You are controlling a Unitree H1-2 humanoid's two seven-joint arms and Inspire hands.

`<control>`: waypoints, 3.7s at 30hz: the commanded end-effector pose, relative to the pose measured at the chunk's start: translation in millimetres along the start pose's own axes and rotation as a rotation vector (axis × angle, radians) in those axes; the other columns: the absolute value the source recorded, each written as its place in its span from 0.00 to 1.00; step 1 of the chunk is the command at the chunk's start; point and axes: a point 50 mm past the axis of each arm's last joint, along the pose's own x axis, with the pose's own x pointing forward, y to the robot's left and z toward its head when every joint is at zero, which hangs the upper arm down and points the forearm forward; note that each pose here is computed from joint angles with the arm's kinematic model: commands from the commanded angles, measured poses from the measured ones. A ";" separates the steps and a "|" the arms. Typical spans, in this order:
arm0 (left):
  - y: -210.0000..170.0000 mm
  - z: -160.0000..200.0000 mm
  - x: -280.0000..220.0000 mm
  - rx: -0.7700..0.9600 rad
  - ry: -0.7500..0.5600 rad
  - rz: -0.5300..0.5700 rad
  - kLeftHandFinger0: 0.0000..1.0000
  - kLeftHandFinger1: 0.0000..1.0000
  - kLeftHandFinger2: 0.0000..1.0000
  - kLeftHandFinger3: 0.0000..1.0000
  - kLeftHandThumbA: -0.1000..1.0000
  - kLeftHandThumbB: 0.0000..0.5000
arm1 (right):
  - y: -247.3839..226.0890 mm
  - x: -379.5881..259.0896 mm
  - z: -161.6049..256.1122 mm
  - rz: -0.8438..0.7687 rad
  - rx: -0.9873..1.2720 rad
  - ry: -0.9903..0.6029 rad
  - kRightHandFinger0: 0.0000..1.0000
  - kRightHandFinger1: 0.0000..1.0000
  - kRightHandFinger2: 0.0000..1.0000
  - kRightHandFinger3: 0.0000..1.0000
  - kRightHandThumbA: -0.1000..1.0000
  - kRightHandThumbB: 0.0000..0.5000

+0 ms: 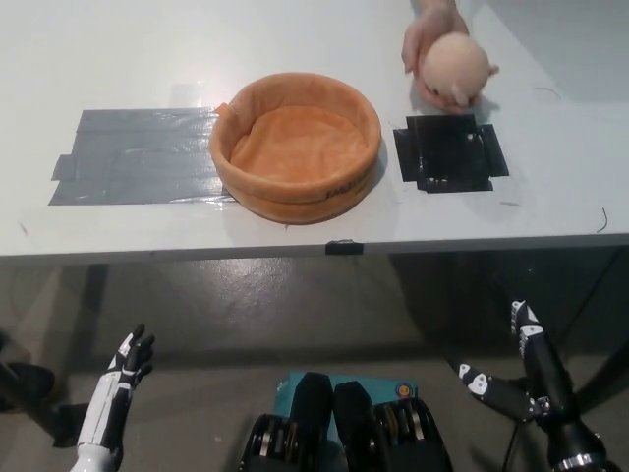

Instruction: A person hands a emotional support dumpling to the robot which it grabs with its right hand and places in the soft place kept infront of it in the centre of the desk

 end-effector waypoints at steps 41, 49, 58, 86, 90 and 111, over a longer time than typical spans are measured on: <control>3.9 16.7 0.1 0.002 -0.088 0.017 1.00 1.00 1.00 1.00 1.00 1.00 | -46.3 335.8 244.0 0.117 -0.637 0.030 1.00 1.00 1.00 1.00 0.93 0.73; 0.7 15.1 -5.4 -0.008 -0.078 0.012 1.00 1.00 1.00 1.00 1.00 1.00 | -30.0 341.4 205.4 0.161 -0.671 0.145 1.00 1.00 1.00 1.00 1.00 0.77; 2.6 20.0 -0.1 -0.004 -0.089 -0.003 1.00 1.00 1.00 1.00 1.00 1.00 | -31.3 341.3 174.9 0.171 -0.616 0.256 1.00 1.00 1.00 1.00 0.98 0.77; 4.8 26.0 10.4 0.002 -0.101 -0.005 1.00 1.00 1.00 1.00 1.00 0.99 | -40.8 342.5 153.6 -0.081 -0.535 0.165 0.00 0.30 0.61 0.40 0.14 0.29; 3.9 26.9 11.5 0.000 -0.107 -0.004 1.00 1.00 1.00 1.00 1.00 1.00 | -40.5 343.6 157.1 -0.101 -0.493 0.164 0.00 0.28 0.56 0.33 0.20 0.33; 5.5 29.9 14.4 0.011 -0.112 0.003 1.00 1.00 1.00 1.00 1.00 1.00 | -19.5 352.4 214.9 0.006 0.497 0.101 0.00 0.26 0.59 0.28 0.00 0.29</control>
